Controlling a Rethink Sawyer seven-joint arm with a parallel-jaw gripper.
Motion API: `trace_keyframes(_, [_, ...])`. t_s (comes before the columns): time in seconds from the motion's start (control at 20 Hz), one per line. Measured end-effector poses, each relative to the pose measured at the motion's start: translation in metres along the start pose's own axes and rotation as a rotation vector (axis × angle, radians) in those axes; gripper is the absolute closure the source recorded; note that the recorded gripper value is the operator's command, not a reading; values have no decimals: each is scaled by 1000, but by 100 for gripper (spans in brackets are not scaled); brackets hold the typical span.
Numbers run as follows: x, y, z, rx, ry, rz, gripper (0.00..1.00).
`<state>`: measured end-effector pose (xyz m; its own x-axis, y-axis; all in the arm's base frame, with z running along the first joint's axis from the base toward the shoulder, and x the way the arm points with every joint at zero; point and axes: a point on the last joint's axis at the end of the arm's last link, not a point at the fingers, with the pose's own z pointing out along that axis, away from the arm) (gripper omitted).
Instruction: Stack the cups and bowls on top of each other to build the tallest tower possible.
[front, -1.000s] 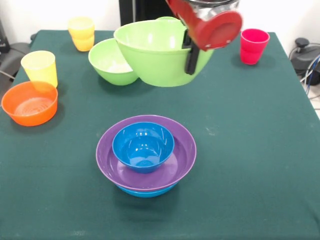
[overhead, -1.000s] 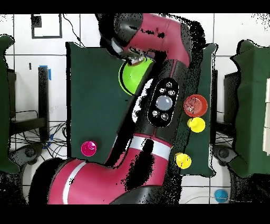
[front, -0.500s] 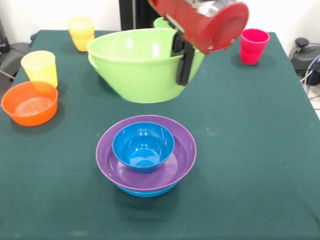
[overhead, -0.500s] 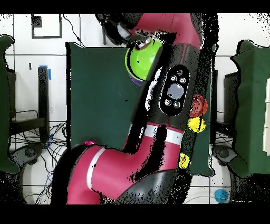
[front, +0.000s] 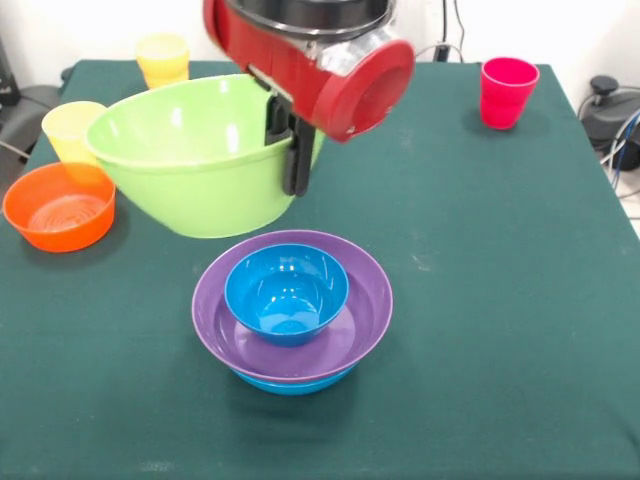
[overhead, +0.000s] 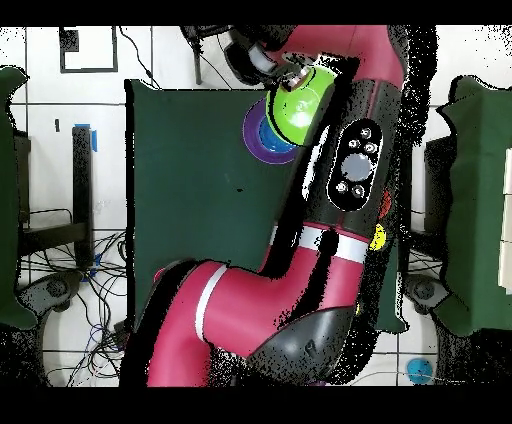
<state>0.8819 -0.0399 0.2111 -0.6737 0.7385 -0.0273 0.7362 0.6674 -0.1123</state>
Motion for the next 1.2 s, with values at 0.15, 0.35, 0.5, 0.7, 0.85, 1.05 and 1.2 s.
trace_keyframes(0.15, [1,-2,4,9,10,-38,100])
trace_keyframes(0.35, [9,-1,2,18,19,-80,100])
trace_keyframes(0.5, [14,4,-5,14,12,-109,100])
trace_keyframes(0.7, [28,17,-16,7,1,-165,100])
trace_keyframes(0.85, [42,32,-25,0,-12,-212,100])
trace_keyframes(1.05, [56,47,-34,-8,-28,-265,100])
trace_keyframes(1.2, [63,56,-39,-12,-43,-299,100])
